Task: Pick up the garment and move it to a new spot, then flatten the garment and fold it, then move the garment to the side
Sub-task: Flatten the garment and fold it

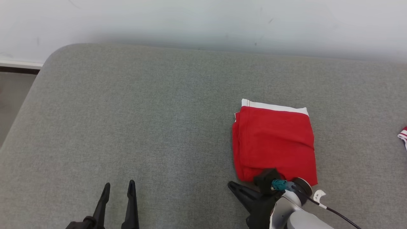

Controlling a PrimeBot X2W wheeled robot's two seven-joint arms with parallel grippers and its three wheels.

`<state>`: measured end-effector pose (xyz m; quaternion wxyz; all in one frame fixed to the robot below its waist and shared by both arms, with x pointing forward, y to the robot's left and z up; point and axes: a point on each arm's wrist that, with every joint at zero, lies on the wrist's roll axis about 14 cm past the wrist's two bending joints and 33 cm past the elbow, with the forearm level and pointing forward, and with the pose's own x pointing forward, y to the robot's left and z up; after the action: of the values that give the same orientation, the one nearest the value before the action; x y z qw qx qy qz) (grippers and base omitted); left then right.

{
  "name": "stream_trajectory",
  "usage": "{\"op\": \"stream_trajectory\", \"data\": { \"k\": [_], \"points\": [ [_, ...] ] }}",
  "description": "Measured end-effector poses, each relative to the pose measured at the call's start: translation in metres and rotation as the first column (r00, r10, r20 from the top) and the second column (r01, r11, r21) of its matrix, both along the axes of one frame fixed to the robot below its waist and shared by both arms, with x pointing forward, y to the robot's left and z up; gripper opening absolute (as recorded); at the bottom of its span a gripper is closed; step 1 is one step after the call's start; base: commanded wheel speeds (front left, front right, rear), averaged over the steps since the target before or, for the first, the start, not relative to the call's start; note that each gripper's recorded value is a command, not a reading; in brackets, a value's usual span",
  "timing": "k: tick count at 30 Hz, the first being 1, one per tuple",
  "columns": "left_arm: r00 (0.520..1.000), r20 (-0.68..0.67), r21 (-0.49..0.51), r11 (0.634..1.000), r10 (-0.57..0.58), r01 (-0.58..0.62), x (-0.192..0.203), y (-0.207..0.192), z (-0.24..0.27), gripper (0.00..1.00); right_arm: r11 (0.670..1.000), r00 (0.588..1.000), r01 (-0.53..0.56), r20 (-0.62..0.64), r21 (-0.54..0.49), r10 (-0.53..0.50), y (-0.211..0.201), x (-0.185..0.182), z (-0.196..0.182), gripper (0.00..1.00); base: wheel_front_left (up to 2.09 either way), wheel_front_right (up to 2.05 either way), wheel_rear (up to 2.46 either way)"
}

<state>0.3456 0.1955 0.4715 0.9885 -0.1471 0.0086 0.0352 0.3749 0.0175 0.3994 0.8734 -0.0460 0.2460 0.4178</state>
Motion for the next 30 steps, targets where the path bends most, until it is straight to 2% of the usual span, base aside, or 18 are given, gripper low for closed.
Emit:
{"op": "stream_trajectory", "data": {
  "k": [3,6,11,14,15,17,18,26,30],
  "points": [
    [1.000,0.006,0.005,1.000,-0.004,0.004,0.001,-0.001,0.002,1.00,0.995,0.999,0.017,0.033,0.094,-0.021,0.008,0.003,0.022,0.00,0.00,0.00,0.00],
    [1.000,0.015,0.014,1.000,-0.002,0.002,0.001,0.000,0.005,1.00,0.978,0.993,0.064,0.089,0.197,-0.083,0.004,0.011,0.048,0.00,0.00,0.00,0.00],
    [0.999,0.051,0.038,0.999,0.001,-0.003,0.003,0.002,0.016,1.00,0.926,0.954,0.153,0.193,0.344,-0.230,-0.023,0.022,0.093,0.00,0.00,0.00,0.00],
    [0.998,0.066,0.049,0.999,0.002,-0.005,0.001,0.004,0.021,1.00,0.891,0.914,0.221,0.235,0.397,-0.332,-0.050,0.022,0.111,0.09,0.00,0.00,0.00],
    [0.997,0.075,0.052,0.999,0.001,-0.005,0.002,0.003,0.024,1.00,0.875,0.895,0.252,0.245,0.413,-0.373,-0.061,0.023,0.116,0.18,0.00,0.00,0.00],
    [0.996,0.085,0.057,0.998,-0.004,-0.001,0.002,0.002,0.027,1.00,0.846,0.858,0.301,0.262,0.441,-0.442,-0.081,0.020,0.126,0.62,0.00,0.00,0.00],
    [0.996,0.085,0.059,0.998,-0.008,0.003,0.001,0.001,0.027,1.00,0.831,0.839,0.327,0.267,0.450,-0.475,-0.092,0.018,0.129,1.00,0.00,0.00,0.00],
    [0.992,0.112,0.071,0.997,-0.050,0.042,0.002,-0.009,0.035,1.00,0.745,0.686,0.499,0.324,0.443,-0.652,-0.168,-0.002,0.139,1.00,0.00,0.00,0.00],
    [0.990,0.123,0.088,0.994,-0.072,0.061,0.003,-0.015,0.039,1.00,0.723,0.638,0.553,0.349,0.414,-0.687,-0.195,-0.011,0.136,1.00,0.00,0.00,0.00]
  ]
}}
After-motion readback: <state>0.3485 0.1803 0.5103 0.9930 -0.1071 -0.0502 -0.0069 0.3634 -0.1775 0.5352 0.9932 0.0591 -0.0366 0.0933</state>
